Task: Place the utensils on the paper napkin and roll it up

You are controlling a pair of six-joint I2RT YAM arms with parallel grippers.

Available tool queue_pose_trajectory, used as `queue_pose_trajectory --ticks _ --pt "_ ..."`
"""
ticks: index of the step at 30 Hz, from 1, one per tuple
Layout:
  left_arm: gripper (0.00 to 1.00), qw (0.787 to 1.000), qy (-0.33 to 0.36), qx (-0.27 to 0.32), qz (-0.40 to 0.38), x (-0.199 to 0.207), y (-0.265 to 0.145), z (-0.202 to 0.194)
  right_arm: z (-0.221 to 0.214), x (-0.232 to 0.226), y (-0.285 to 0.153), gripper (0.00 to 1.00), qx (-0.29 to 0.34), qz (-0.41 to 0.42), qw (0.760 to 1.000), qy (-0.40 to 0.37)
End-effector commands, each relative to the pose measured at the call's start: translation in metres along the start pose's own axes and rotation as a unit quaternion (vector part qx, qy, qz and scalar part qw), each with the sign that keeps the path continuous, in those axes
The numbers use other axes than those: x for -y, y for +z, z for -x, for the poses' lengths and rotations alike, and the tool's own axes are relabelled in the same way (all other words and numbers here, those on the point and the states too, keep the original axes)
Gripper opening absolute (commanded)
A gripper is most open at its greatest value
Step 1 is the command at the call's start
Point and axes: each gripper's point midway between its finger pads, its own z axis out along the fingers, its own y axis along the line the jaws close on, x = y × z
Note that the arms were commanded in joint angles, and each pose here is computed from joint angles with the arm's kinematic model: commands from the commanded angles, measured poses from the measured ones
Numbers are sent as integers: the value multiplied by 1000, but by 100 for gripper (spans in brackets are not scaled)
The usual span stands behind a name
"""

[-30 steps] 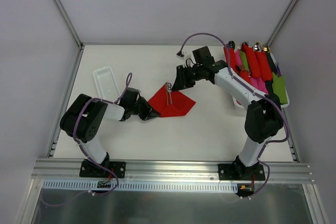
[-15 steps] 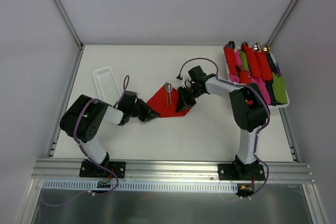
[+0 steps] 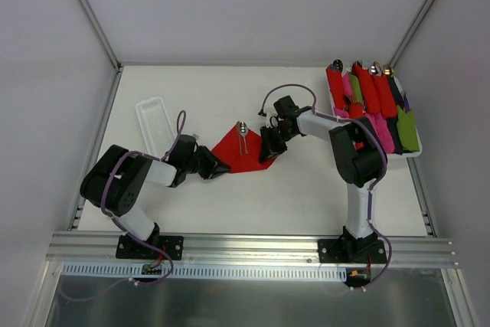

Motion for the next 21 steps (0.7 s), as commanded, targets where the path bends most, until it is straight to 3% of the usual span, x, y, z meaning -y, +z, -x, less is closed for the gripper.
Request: queue_pose_trajectory --ticks 1,8,14,21 --pt "15 998 59 17 -14 10 -5 7 7 10 -2 11 0 -25 1000 -19" --pt "18 990 122 -10 -73 54 -2 3 9 12 -3 11 0 -32 999 -27" --pt "2 995 94 -24 -18 32 14 5 13 4 -18 13 15 -27 998 -47" --pt "0 998 55 -30 19 4 22 2 32 -15 -81 17 63 0 996 -70"
